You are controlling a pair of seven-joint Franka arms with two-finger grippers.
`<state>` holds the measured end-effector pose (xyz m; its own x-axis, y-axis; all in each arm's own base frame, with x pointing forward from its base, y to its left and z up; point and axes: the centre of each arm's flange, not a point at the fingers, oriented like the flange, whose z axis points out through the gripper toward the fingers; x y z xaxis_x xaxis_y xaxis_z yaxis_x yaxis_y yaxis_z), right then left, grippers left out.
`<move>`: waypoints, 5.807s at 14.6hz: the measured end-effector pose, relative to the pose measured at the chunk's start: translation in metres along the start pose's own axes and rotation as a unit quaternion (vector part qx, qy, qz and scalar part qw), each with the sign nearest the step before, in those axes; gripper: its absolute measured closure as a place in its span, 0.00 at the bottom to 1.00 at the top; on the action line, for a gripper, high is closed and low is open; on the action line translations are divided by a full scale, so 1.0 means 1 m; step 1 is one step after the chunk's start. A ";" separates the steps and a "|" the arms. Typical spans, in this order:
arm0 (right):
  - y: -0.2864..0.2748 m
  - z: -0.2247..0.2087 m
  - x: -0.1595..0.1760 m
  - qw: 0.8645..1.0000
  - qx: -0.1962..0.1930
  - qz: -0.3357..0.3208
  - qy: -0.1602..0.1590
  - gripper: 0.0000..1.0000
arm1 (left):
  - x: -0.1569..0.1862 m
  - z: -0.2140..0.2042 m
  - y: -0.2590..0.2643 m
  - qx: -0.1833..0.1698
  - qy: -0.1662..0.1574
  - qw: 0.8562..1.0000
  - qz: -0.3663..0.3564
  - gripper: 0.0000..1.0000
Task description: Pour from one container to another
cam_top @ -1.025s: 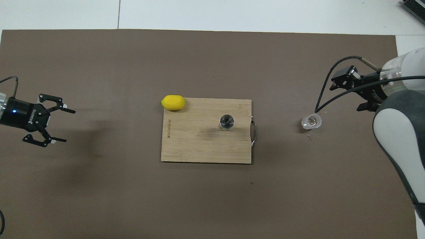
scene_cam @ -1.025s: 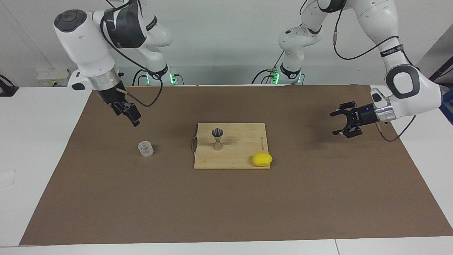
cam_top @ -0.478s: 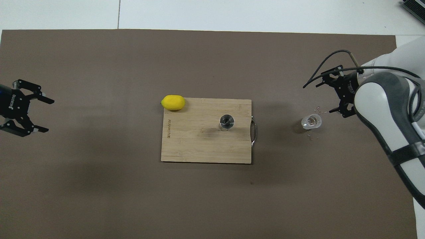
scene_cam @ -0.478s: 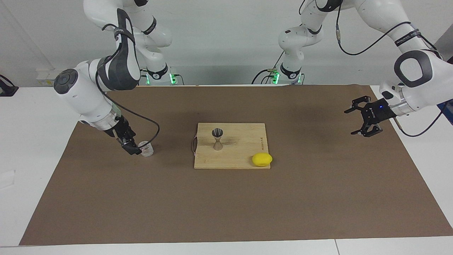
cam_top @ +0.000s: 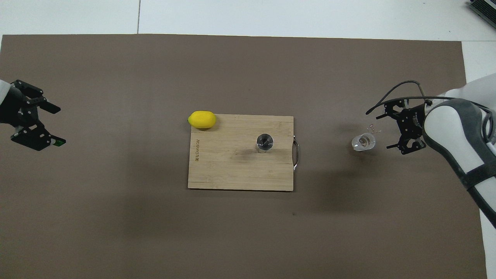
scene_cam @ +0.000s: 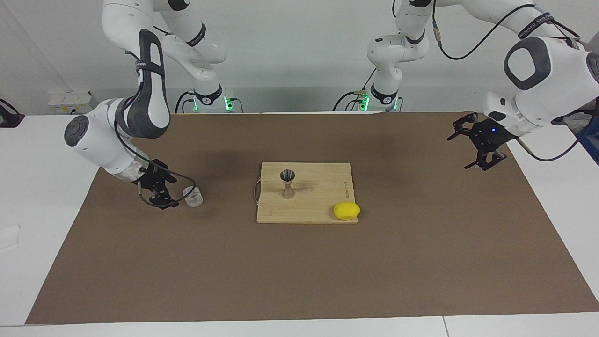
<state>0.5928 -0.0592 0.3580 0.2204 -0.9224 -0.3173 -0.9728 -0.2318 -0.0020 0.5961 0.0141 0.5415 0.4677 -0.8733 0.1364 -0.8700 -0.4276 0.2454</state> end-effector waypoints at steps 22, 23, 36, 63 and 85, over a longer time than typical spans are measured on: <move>0.028 0.071 0.037 0.983 0.066 0.089 -0.146 0.03 | 0.033 -0.059 0.039 0.112 -0.014 0.911 -0.397 0.00; 0.028 0.072 0.036 0.983 0.066 0.090 -0.148 0.03 | 0.033 -0.059 0.039 0.113 -0.013 0.911 -0.397 0.00; 0.027 0.080 0.024 0.976 0.070 0.103 -0.177 0.50 | 0.034 -0.058 0.050 0.118 0.003 0.861 -0.494 0.00; -0.053 0.026 -0.284 0.994 0.047 0.096 0.009 0.50 | -0.003 -0.066 0.074 0.118 -0.014 0.849 -0.515 0.00; -0.047 0.056 -0.387 0.961 0.046 -0.089 0.258 0.50 | 0.001 -0.070 0.073 0.130 0.005 0.850 -0.510 0.00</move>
<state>0.5491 0.3260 0.4280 0.3669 -0.9068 0.2076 -0.9133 -0.3935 -0.1048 0.5439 -0.0014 0.6263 0.9998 -0.0148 -0.0110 -0.0145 -0.9997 0.0210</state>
